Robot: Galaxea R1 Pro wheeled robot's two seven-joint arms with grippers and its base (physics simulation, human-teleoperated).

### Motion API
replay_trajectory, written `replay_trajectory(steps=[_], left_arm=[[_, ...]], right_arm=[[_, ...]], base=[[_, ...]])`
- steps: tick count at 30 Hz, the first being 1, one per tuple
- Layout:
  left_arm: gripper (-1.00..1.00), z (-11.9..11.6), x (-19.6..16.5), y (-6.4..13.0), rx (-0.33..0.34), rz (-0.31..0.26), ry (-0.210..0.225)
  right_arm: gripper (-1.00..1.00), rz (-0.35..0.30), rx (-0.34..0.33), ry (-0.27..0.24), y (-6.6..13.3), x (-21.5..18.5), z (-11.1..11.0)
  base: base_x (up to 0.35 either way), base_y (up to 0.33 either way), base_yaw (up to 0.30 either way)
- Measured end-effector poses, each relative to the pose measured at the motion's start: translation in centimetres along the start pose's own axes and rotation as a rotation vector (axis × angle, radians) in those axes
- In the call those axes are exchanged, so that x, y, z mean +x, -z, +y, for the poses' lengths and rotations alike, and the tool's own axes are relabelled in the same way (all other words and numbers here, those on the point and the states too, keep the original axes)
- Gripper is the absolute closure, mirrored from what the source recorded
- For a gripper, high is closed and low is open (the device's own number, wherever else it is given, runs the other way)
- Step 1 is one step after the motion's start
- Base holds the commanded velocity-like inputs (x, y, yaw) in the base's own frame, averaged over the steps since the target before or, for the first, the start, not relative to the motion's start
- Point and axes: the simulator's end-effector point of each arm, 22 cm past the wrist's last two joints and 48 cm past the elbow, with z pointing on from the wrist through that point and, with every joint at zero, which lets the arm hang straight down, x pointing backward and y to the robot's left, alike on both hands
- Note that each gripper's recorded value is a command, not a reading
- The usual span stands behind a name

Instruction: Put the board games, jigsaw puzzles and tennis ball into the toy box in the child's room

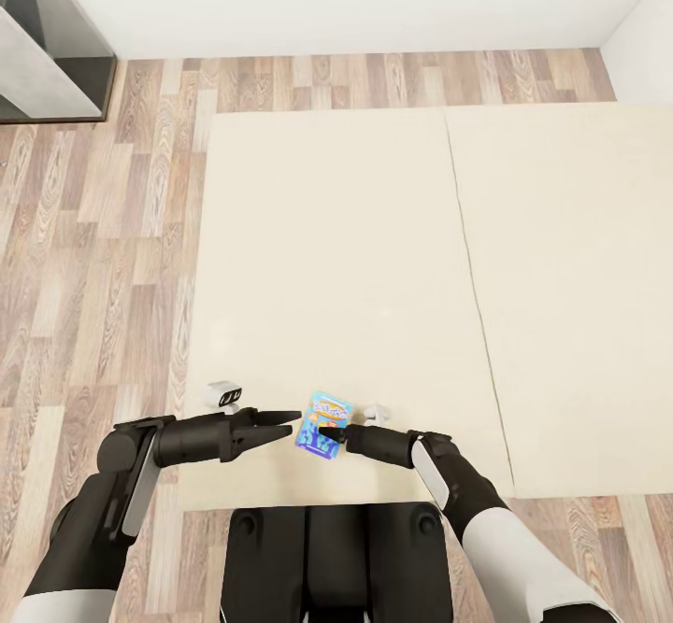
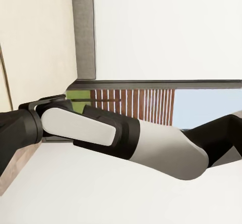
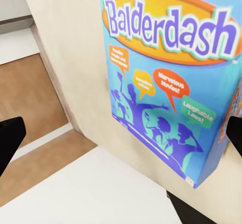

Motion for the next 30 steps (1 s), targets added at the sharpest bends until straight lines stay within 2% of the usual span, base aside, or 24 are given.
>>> replay_trajectory(steps=[14, 30], left_arm=[[-1.00, 0.00, 0.01, 0.00, 0.000, 0.000, 0.000], [-1.00, 0.11, 0.08, -0.02, 0.000, 0.001, 0.003]], right_arm=[[-1.00, 0.001, 0.004, -0.002, 0.01, -0.01, -0.11], [-1.00, 0.003, 0.005, -0.004, -0.04, 0.12, -0.22]], base=[[0.000, 0.000, 0.002], [0.000, 0.000, 0.070]])
